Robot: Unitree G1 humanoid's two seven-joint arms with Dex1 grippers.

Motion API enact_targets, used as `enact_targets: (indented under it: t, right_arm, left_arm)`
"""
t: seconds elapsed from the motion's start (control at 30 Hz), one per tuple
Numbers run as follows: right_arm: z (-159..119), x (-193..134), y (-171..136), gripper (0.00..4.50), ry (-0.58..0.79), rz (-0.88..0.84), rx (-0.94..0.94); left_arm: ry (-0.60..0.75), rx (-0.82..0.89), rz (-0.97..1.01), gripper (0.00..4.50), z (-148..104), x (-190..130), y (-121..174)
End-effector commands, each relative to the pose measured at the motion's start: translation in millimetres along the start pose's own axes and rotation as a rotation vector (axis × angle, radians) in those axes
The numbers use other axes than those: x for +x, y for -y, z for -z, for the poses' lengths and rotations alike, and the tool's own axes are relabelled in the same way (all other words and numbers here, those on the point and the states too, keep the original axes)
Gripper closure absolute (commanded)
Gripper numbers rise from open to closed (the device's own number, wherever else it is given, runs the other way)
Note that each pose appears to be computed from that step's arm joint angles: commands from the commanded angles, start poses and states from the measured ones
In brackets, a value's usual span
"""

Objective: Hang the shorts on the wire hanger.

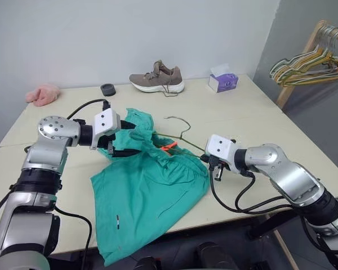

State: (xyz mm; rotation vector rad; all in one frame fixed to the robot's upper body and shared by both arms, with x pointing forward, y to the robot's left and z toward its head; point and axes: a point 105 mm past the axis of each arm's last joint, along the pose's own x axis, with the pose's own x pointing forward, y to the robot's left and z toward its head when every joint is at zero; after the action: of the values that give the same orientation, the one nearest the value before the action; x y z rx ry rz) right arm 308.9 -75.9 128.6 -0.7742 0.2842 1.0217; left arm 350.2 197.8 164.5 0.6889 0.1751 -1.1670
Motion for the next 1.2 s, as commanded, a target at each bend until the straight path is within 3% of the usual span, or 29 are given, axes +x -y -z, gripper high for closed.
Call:
enact_targets:
  t: [0.03,0.13,0.33,0.5,0.83,1.2]
  right_arm:
    - [-15.8,-4.8,3.0,4.50,0.044,0.026,-0.093]
    - [-11.6,-4.6,2.7,4.50,0.032,0.025,-0.089]
    - [0.9,-4.9,3.3,4.50,0.003,0.023,0.017]
    - [7.0,-5.0,3.6,4.50,-0.015,0.024,0.043]
    - [4.6,-4.1,4.8,4.50,-0.027,0.033,-0.079]
    - [-6.5,-4.0,1.1,4.50,0.005,0.030,-0.147]
  left_arm:
    - [0.062,0.017,-0.016,0.01,-14.8,1.8,-5.0]
    - [0.098,-0.024,-0.025,0.01,-20.7,-3.8,-7.8]
    - [0.001,-0.018,-0.063,0.01,-4.3,-29.4,-9.7]
    - [0.016,-0.042,-0.043,0.01,-8.2,-39.9,-5.9]
    - [0.032,0.016,0.032,0.01,-21.2,-16.3,-1.6]
    - [-0.087,0.087,0.093,0.01,4.3,1.3,7.3]
